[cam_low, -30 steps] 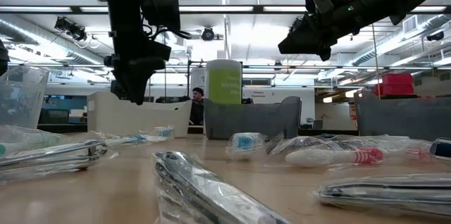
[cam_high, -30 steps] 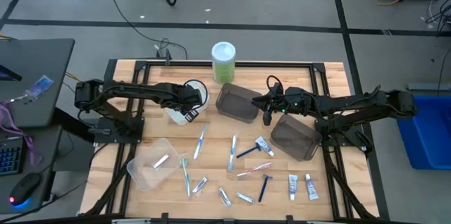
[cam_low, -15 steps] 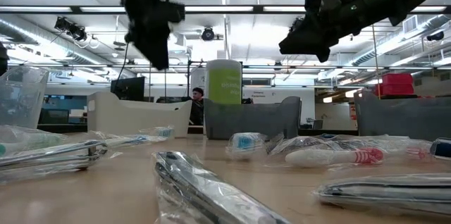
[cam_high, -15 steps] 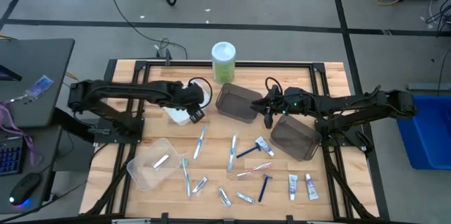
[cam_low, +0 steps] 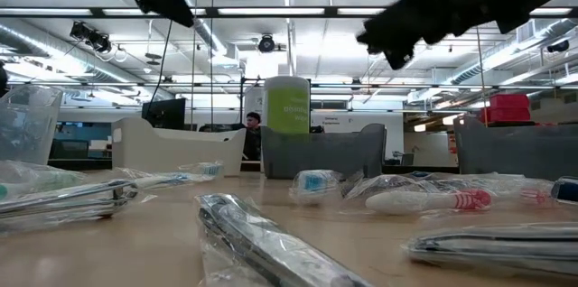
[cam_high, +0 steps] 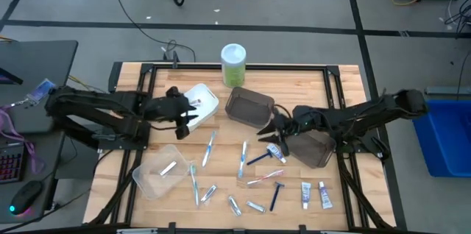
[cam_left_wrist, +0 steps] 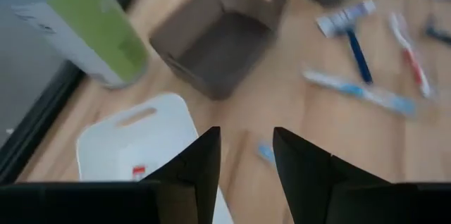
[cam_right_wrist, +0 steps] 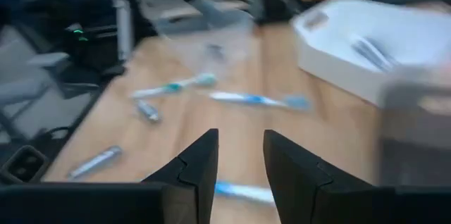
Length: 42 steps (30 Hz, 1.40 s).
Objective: Pick & Place Travel size toiletries
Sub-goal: Put the blue razor into the left black bin
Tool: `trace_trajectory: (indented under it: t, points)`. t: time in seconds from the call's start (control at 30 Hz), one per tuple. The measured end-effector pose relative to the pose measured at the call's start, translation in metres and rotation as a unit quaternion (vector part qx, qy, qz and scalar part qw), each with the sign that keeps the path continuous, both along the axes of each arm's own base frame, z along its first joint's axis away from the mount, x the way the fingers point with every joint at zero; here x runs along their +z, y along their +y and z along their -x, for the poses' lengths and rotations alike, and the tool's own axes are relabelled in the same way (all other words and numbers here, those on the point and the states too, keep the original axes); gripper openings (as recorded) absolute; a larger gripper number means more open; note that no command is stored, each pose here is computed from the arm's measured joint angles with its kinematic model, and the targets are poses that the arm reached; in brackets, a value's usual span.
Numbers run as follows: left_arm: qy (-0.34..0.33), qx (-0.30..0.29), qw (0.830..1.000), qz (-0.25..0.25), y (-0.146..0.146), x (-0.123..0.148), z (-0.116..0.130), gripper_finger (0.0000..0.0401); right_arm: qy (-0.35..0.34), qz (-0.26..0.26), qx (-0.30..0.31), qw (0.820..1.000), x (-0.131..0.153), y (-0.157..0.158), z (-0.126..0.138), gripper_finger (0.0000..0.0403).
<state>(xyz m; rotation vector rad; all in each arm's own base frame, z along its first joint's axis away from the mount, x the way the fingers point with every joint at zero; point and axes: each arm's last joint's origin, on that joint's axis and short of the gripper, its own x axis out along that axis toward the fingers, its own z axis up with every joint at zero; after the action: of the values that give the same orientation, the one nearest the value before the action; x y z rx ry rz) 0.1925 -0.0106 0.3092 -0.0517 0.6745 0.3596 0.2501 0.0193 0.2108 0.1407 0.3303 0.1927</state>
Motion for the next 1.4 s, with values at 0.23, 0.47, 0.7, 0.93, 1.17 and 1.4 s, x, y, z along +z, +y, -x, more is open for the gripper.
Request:
trace_trajectory:
  t: [0.23,0.47,0.7,0.93,1.17,1.4]
  points:
    - [-0.078,-0.044,0.996,0.013,-0.003,-0.056,0.0,0.0139,-0.074,-0.006,0.043,0.996,0.0,0.023,-0.014,0.0136]
    - [-0.134,-0.093,0.986,0.024,-0.007,-0.073,-0.006,0.0138,-0.03,0.029,-0.003,0.999,0.013,0.04,-0.03,0.0172]
    - [-0.134,-0.093,0.987,0.013,-0.006,-0.073,-0.006,0.0138,0.129,0.054,0.01,0.99,0.025,0.062,-0.049,0.0188]
    - [-0.135,-0.094,0.986,0.012,-0.006,-0.072,-0.006,0.0138,0.299,0.095,0.036,0.949,-0.024,0.076,-0.057,0.0183]
    - [-0.131,-0.093,0.987,0.013,-0.006,-0.073,-0.006,0.0138,0.386,0.121,0.032,0.914,-0.066,0.073,-0.061,0.0194]
    - [-0.129,-0.093,0.987,0.013,-0.006,-0.073,-0.006,0.0138,0.404,0.137,0.038,0.904,-0.083,0.071,-0.065,0.0179]
